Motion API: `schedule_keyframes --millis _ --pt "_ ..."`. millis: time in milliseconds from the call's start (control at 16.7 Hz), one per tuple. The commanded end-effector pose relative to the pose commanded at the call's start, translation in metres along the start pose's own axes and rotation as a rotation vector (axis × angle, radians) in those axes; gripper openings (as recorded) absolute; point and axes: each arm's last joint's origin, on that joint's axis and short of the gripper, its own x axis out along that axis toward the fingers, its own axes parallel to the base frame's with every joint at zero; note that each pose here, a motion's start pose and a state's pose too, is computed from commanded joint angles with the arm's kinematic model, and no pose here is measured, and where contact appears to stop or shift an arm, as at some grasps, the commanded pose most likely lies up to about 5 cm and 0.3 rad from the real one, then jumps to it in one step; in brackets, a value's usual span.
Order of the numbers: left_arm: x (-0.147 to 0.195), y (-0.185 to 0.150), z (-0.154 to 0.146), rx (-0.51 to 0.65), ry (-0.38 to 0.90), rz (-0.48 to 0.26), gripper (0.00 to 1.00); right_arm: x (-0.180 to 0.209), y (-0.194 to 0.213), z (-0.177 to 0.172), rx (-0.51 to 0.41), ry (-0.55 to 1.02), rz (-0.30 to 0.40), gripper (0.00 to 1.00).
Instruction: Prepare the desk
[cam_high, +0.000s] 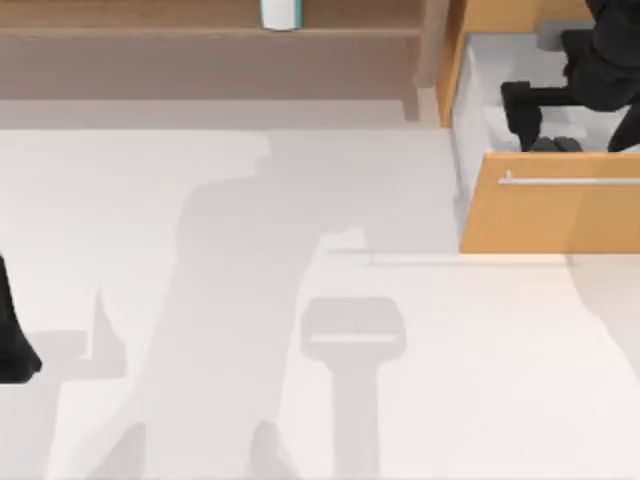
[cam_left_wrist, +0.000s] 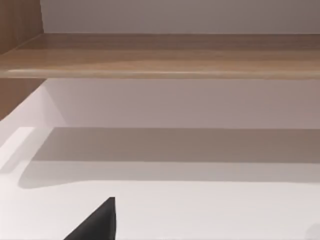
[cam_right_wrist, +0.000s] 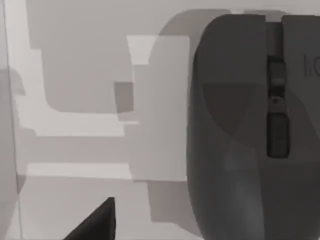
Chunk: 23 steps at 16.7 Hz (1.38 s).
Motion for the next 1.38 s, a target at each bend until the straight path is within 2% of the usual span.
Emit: schedule_keyframes --millis 180,540,660,1080,1200,1380 --pt "0.000 0.000 0.000 0.000 0.000 0.000 1.00 0.019 -0.001 0.006 -0.016 0.029 -0.009 1.00" --pt "0.000 0.000 0.000 0.000 0.000 0.000 1.00 0.020 0.002 0.005 -0.021 0.032 -0.008 1.00" --pt "0.000 0.000 0.000 0.000 0.000 0.000 1.00 0.008 0.002 0.002 -0.019 0.035 -0.011 1.00" --pt "0.000 0.000 0.000 0.000 0.000 0.000 1.00 -0.081 0.002 -0.021 -0.016 0.032 -0.011 1.00" --pt "0.000 0.000 0.000 0.000 0.000 0.000 1.00 -0.089 0.001 -0.024 -0.020 0.033 -0.010 1.00" --pt "0.000 0.000 0.000 0.000 0.000 0.000 1.00 -0.080 -0.001 -0.022 -0.017 0.034 -0.010 1.00"
